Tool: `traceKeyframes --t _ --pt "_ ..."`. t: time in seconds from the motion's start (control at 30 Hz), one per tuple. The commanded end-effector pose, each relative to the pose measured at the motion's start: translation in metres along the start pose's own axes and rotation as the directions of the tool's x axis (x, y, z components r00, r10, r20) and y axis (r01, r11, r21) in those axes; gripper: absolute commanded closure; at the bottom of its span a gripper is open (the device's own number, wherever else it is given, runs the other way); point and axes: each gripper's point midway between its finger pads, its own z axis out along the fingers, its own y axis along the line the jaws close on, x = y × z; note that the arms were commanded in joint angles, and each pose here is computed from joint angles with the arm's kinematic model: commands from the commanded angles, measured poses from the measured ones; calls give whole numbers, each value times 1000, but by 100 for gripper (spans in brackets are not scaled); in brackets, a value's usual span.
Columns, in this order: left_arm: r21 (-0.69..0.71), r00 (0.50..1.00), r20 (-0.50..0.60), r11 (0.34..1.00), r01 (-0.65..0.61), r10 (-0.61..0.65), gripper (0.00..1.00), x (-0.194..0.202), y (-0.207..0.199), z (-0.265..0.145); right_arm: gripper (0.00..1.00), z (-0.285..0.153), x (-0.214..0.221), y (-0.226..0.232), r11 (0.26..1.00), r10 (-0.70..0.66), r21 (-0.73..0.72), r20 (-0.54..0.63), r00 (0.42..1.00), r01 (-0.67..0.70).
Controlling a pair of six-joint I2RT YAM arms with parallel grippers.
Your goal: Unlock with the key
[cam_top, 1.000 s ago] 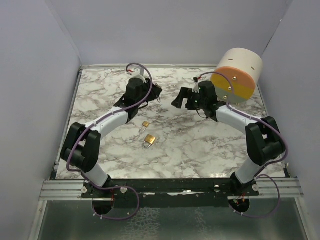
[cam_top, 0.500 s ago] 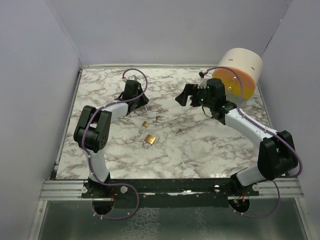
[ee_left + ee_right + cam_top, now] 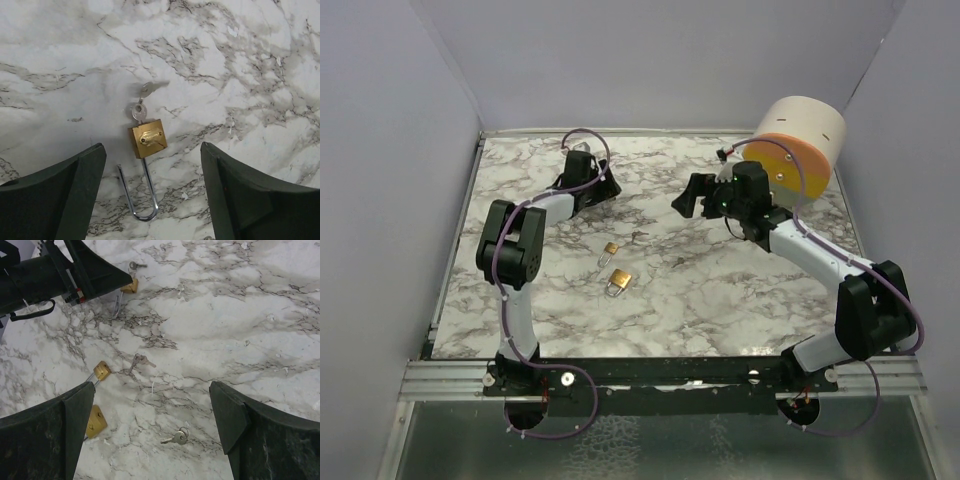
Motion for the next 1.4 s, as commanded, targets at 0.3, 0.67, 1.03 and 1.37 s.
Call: traceKeyframes --t 0.3,0.67,1.03,1.37 --pt "88 981 191 996 -33 15 1 -75 -31 -45 0 6 45 6 995 -100 -44 -148 984 94" --pt "125 978 203 990 -68 42 4 -24 -45 -114 20 37 88 20 984 -170 -88 -260 951 152" --pt "107 980 192 992 -72 50 5 11 -26 -153 31 97 99 25 953 -286 -184 -294 912 239" --pt "111 982 185 992 -65 44 5 22 -21 -168 34 119 112 32 917 -353 -293 -277 894 271"
